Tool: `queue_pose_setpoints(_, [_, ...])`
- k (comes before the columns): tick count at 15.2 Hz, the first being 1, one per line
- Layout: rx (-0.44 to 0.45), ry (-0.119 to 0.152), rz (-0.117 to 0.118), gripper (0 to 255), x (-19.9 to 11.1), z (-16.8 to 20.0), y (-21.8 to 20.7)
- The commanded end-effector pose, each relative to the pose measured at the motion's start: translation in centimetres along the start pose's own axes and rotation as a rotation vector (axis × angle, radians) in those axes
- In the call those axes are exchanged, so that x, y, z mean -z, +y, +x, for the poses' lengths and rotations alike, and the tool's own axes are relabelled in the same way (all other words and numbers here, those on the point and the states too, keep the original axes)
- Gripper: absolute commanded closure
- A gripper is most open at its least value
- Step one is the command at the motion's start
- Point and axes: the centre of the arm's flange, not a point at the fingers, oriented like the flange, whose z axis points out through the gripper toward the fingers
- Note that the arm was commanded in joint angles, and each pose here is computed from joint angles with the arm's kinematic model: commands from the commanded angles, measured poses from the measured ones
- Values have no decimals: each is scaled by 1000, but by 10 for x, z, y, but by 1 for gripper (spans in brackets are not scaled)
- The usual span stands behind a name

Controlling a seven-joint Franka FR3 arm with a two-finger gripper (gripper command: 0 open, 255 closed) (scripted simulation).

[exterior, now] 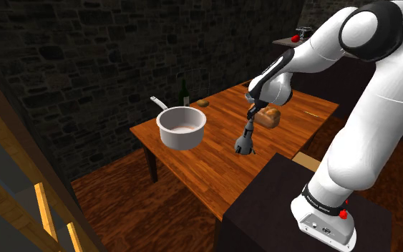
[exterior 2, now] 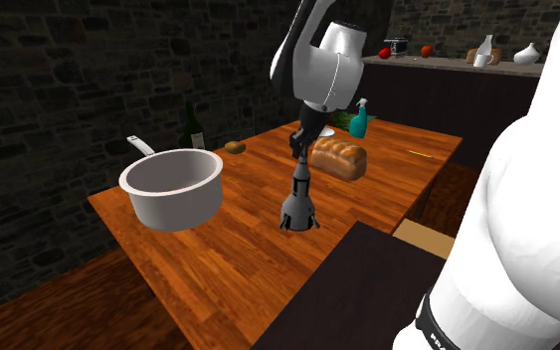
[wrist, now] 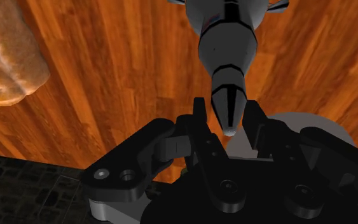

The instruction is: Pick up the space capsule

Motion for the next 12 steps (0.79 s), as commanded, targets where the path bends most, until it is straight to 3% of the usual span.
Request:
queue_pose_setpoints(1, [1,0,-2,255,11,5,1])
queue_pose_setpoints(12, [1,0,-2,255,56,22,5])
